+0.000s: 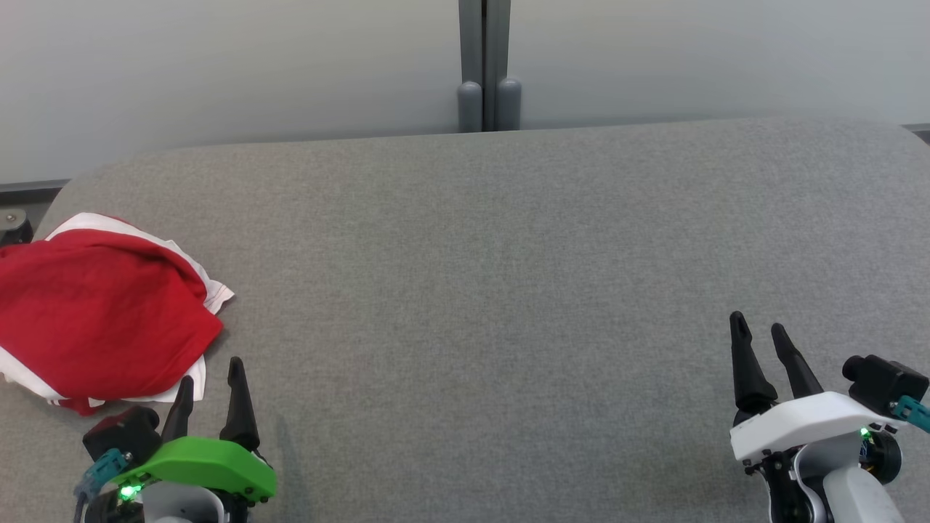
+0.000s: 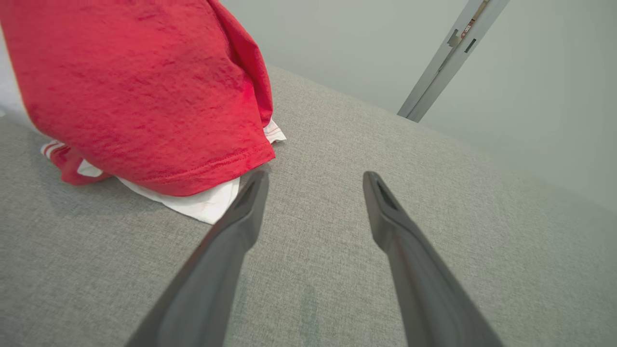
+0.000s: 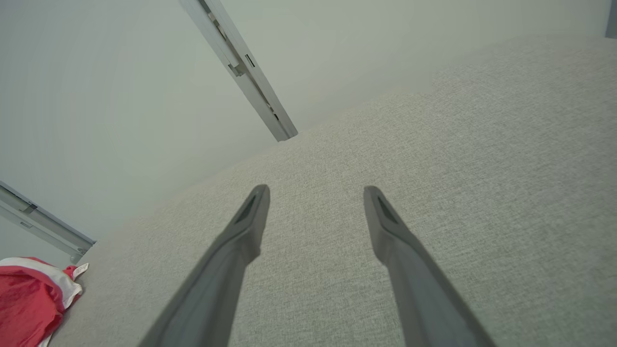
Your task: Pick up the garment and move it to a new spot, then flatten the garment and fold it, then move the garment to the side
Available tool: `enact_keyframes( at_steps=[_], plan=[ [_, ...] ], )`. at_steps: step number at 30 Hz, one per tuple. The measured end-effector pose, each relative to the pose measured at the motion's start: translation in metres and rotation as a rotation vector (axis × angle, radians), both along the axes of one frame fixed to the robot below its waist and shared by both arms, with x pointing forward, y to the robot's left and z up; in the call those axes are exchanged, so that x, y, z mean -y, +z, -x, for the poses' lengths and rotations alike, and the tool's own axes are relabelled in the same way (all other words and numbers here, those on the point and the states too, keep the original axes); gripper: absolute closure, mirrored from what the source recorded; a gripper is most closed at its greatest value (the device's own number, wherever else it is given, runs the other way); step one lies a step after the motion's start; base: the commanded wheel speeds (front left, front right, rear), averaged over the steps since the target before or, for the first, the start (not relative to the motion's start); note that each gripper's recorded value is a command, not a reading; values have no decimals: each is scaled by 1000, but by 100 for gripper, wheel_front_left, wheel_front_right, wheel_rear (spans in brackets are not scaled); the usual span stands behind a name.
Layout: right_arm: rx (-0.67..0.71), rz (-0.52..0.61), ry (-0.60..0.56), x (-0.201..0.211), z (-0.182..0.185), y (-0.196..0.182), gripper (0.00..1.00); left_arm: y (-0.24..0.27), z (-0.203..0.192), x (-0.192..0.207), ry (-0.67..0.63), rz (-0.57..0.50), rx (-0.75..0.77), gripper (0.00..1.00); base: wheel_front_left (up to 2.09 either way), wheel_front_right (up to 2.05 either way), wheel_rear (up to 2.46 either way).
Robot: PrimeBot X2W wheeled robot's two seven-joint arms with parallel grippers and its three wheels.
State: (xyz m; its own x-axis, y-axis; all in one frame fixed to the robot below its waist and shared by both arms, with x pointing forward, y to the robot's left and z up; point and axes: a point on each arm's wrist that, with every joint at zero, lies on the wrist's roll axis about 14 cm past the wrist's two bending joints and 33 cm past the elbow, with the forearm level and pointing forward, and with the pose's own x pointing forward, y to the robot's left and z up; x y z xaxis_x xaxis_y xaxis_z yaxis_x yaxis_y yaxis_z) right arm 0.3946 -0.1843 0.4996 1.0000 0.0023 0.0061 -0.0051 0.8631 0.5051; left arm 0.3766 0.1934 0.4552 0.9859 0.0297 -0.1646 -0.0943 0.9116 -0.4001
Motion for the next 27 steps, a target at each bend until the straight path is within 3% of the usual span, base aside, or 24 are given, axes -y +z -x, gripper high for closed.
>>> enact_keyframes(
  at_steps=[27],
  plan=[
    [47, 274, 29, -6, 0, 6, 0, 21, 0, 8, -59, -242, 103, 0, 0, 0, 0]
  ],
)
